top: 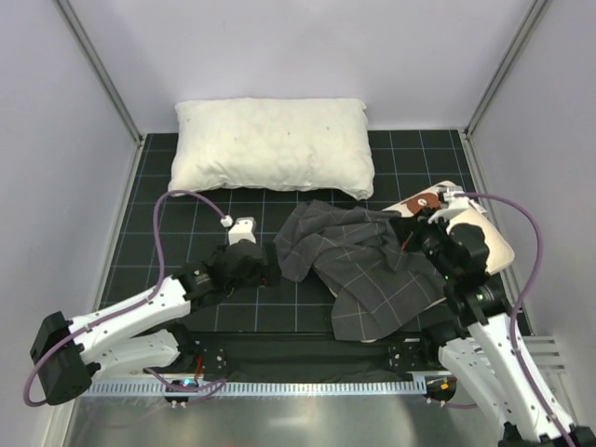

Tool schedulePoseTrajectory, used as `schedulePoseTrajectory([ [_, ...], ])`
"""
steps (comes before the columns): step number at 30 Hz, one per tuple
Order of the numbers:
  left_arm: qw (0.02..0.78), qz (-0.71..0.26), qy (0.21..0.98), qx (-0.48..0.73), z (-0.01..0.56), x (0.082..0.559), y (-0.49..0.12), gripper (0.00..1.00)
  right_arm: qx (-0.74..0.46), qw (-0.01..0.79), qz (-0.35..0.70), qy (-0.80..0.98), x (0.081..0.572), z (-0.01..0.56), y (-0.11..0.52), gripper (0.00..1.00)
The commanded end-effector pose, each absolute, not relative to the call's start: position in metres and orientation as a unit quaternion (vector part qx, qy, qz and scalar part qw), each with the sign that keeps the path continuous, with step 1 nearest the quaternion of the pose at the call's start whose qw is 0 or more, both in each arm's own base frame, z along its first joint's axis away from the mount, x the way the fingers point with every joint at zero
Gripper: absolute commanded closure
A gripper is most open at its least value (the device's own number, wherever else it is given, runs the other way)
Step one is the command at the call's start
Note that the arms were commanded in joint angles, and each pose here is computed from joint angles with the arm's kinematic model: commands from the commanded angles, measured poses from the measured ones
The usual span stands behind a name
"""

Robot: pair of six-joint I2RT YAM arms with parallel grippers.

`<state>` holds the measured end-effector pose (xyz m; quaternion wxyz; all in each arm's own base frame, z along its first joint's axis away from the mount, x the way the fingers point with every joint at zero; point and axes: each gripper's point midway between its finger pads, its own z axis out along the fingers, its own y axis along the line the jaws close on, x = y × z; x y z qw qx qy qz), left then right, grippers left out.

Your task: Put the pillow into the pillowcase

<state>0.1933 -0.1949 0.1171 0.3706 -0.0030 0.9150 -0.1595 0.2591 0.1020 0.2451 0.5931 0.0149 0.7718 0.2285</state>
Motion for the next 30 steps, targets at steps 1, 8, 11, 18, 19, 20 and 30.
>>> schedulePoseTrajectory([
  [1,0.388,-0.206,0.899,-0.001,0.131,0.213,-0.225,0.00,-0.037,0.629,0.275,0.726,0.217,0.296,0.110,0.96],
  [8,0.376,-0.260,0.889,-0.020,0.135,0.233,-0.245,0.00,0.003,0.649,0.292,0.703,0.172,0.322,0.093,0.95],
  [11,0.377,-0.273,0.885,-0.010,0.142,0.233,-0.251,0.00,-0.013,0.626,0.340,0.702,0.157,0.306,0.107,0.80],
  [18,0.372,-0.279,0.885,0.030,0.147,0.233,-0.261,0.00,-0.047,0.529,0.398,0.748,0.138,0.245,0.135,0.47],
  [19,0.371,-0.280,0.885,0.031,0.147,0.234,-0.263,0.00,-0.041,0.524,0.383,0.759,0.141,0.240,0.131,0.31],
  [20,0.368,-0.278,0.887,0.033,0.144,0.234,-0.265,0.00,-0.033,0.522,0.367,0.769,0.144,0.236,0.127,0.17],
  [30,0.364,-0.315,0.873,0.084,0.149,0.225,-0.319,0.00,0.014,0.498,0.241,0.833,0.219,0.251,0.106,0.09],
])
